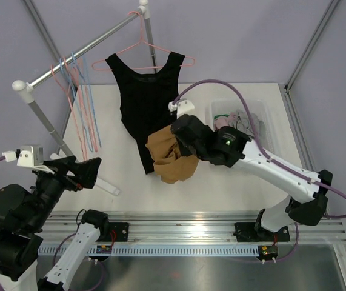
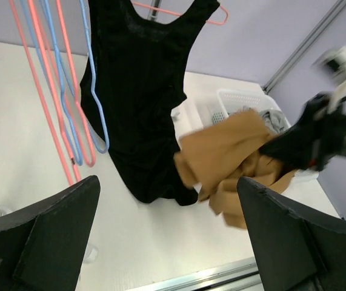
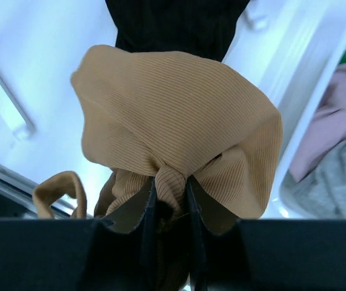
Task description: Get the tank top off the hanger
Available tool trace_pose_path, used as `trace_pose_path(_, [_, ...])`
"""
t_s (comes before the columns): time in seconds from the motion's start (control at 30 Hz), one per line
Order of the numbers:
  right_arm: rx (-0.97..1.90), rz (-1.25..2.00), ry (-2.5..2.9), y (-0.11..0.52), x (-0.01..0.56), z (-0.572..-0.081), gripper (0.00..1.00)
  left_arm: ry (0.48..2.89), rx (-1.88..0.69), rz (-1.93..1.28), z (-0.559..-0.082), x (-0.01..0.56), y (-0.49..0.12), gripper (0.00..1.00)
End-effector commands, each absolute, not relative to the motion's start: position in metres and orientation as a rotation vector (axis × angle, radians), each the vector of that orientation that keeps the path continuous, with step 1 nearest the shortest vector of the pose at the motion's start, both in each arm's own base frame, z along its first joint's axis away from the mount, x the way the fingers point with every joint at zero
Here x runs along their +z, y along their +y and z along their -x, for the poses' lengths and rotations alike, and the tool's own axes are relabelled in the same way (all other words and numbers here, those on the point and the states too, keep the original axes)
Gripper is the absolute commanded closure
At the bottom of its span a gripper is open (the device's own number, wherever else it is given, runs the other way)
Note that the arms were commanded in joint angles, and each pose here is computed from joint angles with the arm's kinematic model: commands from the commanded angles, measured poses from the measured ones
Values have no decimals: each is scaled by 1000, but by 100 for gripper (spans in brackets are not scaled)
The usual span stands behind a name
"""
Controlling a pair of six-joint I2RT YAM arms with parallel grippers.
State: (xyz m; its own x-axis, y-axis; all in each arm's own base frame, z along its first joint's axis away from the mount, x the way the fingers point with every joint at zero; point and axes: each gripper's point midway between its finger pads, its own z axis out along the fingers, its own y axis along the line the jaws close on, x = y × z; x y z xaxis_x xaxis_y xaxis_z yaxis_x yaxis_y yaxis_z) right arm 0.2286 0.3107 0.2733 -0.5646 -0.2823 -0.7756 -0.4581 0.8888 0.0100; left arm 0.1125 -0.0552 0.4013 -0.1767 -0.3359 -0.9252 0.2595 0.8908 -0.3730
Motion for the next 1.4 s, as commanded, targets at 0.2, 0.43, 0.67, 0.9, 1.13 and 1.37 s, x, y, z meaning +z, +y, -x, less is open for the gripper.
trace_pose_path(0.2, [64, 350, 1942, 231, 425, -253, 100, 1670, -516, 21, -110, 393, -56, 1])
trace_pose_path(0.43, [8, 200, 1929, 170, 453, -296, 100, 1639, -517, 42, -102, 400, -51, 1])
trace_pose_path(0.67, [-64, 106, 1943, 132, 441, -346, 100, 1641, -523, 55, -98, 405, -50, 1])
trace_pose_path(0.9, [-150, 29, 2027, 104, 383, -396, 100, 1643, -539, 32, -102, 403, -56, 1])
trace_pose_path(1.13, [-162, -83, 2239, 78, 253, -425, 100, 1686, -554, 105, -113, 395, -56, 1])
trace_pose_path(1.37, [-148, -132, 2507, 74, 133, -427, 83, 1637, -648, 36, -118, 432, -74, 1])
